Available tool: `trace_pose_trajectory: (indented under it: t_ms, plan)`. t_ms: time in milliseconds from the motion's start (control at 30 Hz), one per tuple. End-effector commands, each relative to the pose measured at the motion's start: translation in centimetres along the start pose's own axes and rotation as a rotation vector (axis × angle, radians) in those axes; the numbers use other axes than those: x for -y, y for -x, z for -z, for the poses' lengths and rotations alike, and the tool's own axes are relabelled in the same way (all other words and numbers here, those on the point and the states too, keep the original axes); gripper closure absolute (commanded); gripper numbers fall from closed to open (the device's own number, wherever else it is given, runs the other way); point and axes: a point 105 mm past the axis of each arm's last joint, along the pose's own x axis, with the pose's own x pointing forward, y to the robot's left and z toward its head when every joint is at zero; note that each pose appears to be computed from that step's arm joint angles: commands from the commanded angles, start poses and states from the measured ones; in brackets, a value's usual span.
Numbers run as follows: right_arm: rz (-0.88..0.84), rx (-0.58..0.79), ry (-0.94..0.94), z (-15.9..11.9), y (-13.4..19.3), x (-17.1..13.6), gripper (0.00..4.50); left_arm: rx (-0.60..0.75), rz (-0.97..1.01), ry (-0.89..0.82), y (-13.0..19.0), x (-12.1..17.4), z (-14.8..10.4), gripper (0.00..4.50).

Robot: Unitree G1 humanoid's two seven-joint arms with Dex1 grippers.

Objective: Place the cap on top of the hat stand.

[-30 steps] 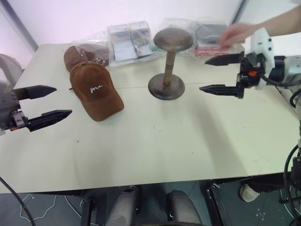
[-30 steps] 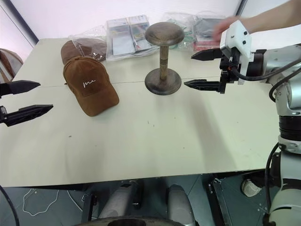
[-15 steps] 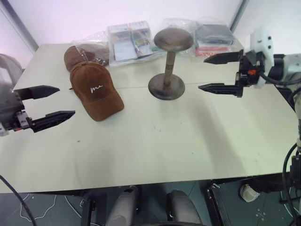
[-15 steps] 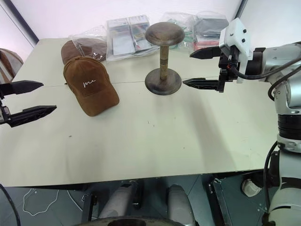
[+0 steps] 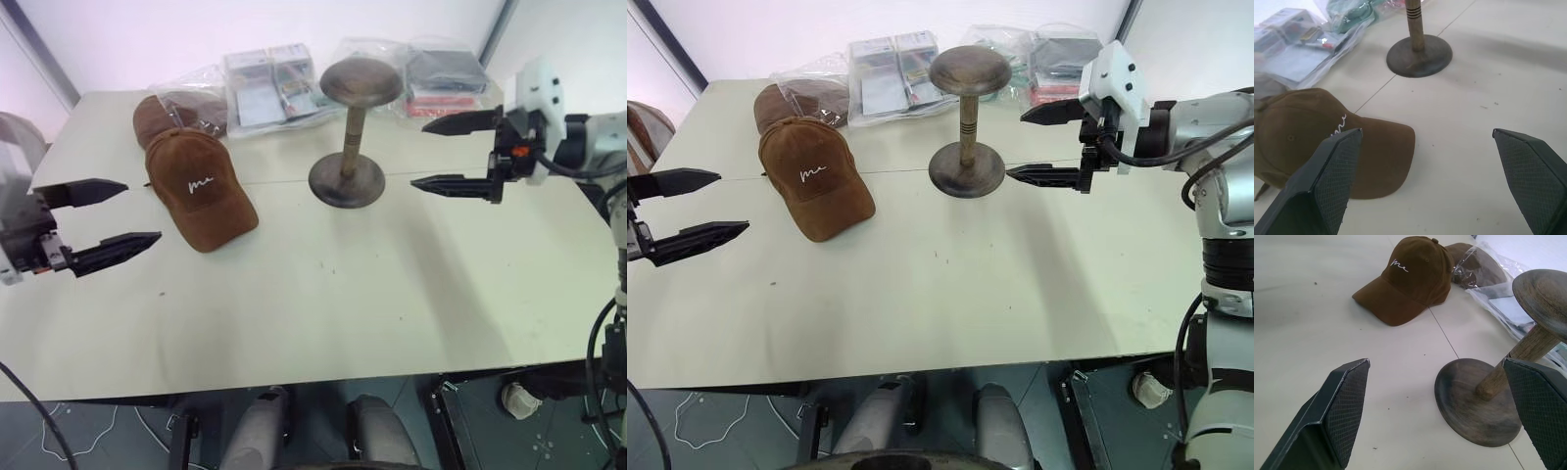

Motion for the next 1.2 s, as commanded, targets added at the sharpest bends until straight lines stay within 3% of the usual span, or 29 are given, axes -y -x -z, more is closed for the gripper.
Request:
trace_pose_trajectory:
  t_ms: [33,400,900,1200]
  plan:
    - [0.018,0.025,0.048,-1.5,0.4,0.3,0.08,-0.029,-0.03,-0.076,-0.9,0.3,0.4,0.0]
    - [0.003,0.015,0.038,-0.9,0.0,-0.1,0.08,-0.074,-0.262,-0.305,-6.1,1.7,3.5,0.0]
    - [-0.026,0.011,0.031,-0.9,-0.6,-0.6,0.08,-0.243,-0.387,-0.654,-9.3,3.8,9.0,0.0]
    - [-0.026,0.004,0.03,-0.8,-0.4,-1.0,0.08,-0.268,-0.445,-0.675,-11.4,3.2,10.8,0.0]
